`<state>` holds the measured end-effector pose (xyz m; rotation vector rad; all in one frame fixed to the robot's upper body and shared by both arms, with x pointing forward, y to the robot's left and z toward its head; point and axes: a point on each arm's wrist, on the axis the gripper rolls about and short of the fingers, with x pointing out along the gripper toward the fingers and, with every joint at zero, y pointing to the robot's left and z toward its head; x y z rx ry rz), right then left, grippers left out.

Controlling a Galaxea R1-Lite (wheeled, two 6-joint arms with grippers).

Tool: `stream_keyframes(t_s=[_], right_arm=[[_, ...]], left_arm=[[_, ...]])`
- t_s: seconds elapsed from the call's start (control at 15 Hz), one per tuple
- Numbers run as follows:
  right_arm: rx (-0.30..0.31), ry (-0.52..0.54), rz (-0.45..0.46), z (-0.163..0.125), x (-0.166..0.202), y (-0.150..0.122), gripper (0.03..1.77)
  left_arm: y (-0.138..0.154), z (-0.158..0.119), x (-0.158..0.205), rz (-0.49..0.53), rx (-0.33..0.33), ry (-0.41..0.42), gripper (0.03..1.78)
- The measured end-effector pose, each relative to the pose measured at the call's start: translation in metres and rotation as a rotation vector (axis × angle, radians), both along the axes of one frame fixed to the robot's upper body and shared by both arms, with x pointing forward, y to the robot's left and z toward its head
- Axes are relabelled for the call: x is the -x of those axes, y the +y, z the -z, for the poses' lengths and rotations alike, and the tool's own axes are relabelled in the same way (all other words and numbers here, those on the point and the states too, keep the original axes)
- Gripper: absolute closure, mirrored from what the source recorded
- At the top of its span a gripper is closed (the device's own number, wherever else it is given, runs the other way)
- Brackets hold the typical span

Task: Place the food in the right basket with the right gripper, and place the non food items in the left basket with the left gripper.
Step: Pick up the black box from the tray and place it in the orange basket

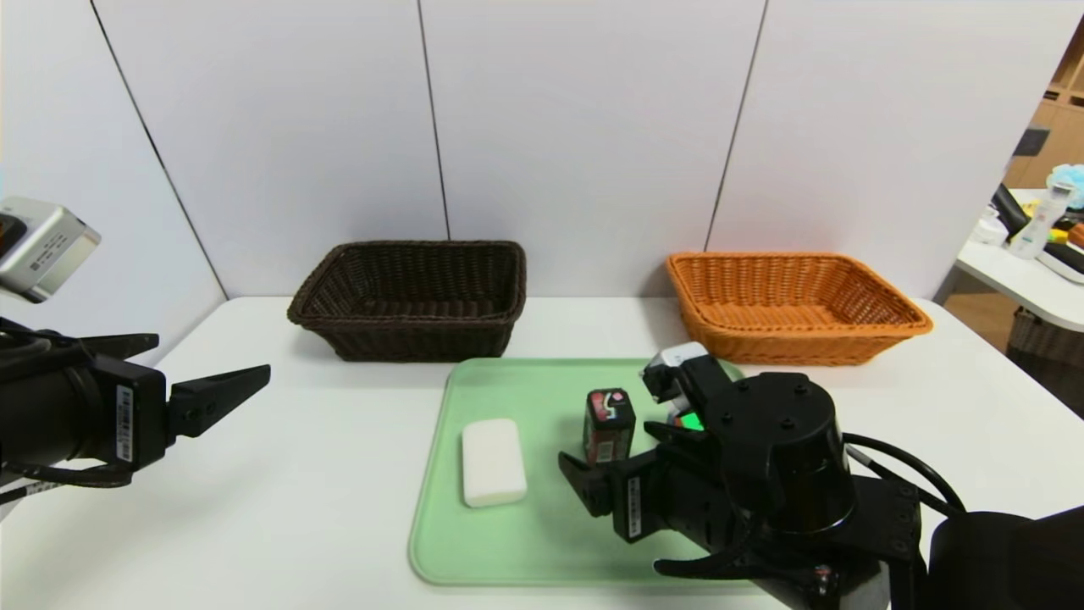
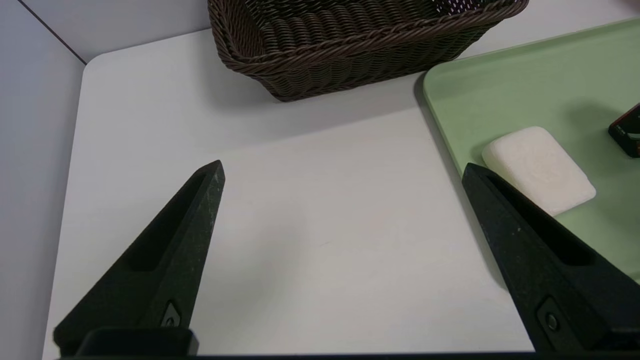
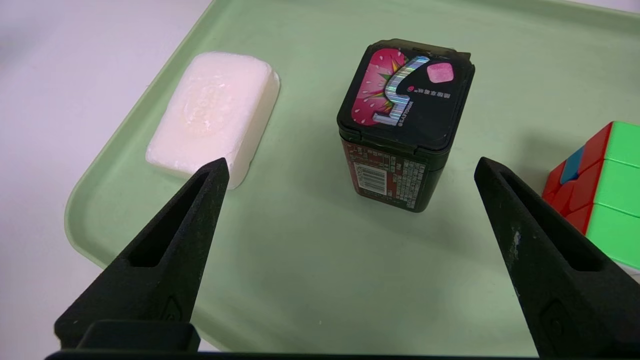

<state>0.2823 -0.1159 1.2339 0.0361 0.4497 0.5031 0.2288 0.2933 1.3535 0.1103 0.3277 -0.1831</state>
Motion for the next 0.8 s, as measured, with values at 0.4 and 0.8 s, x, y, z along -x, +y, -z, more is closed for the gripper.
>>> stream_keyframes(t_s=[0.4, 0.8], right_arm=[[0.014, -0.021, 0.058, -0.0016, -0.0005, -0.0042, 0.10], [0.014, -0.021, 0.056, 0.0015, -0.0004, -0.0030, 0.10]], left_arm=[[0.0008, 0.0044, 0.0026, 0.001, -0.003, 0.010, 0.12], [0.0008, 0.0073, 0.0029, 0.002, -0.005, 0.019, 0.12]])
